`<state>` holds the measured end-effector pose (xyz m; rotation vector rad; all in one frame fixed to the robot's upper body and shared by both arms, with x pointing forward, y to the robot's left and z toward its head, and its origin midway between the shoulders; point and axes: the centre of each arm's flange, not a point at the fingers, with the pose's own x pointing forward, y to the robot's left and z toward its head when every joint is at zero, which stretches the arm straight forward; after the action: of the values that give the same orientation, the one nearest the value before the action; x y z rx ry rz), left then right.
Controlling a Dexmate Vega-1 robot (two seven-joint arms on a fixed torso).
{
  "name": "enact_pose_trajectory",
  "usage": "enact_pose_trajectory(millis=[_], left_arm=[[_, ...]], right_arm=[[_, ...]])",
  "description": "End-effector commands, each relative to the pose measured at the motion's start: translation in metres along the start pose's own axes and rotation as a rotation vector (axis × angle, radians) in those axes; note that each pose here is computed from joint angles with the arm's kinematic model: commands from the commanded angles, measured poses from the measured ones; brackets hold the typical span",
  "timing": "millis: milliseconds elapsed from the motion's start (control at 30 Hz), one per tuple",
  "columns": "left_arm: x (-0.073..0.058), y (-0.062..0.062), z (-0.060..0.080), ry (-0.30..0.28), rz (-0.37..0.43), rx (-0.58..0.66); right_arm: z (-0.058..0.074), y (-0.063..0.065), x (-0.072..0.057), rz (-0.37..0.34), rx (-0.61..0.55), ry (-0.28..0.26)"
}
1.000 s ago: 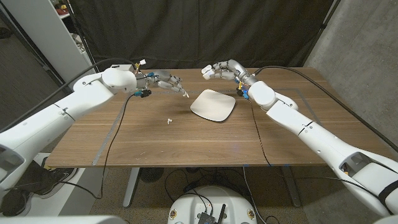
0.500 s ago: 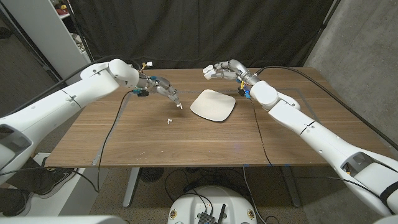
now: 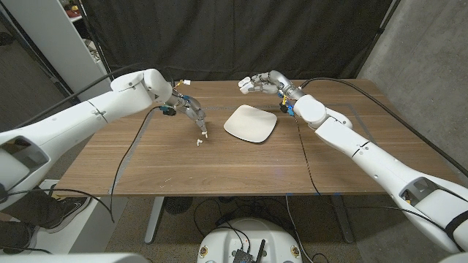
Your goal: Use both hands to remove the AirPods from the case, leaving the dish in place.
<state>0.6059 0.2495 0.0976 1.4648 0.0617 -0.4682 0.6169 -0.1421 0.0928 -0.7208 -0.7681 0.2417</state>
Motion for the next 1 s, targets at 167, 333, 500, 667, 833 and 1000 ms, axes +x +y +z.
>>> enact_pose_trajectory(millis=[167,333,500,667,833,1000], left_arm=[[0.009,-0.014,0.017,0.072,0.026,0.192],[0.009,-0.019,0.020,0.089,0.047,0.236],[0.011,-0.028,0.021,0.092,0.075,0.267],[0.010,-0.040,0.018,0.099,0.123,0.254],[0.010,-0.052,0.012,0.088,0.184,0.265],[0.010,-0.058,0.010,0.100,0.228,0.282]], right_arm=[[-0.001,0.004,-0.001,-0.004,0.005,0.008],[0.002,0.004,0.000,-0.004,-0.001,0.000],[0.003,0.005,0.001,0.001,-0.004,-0.002],[0.002,0.005,0.001,-0.001,0.005,-0.005],[0.001,0.007,0.005,0.006,0.003,-0.005],[0.003,0.009,0.009,0.023,-0.005,-0.015]])
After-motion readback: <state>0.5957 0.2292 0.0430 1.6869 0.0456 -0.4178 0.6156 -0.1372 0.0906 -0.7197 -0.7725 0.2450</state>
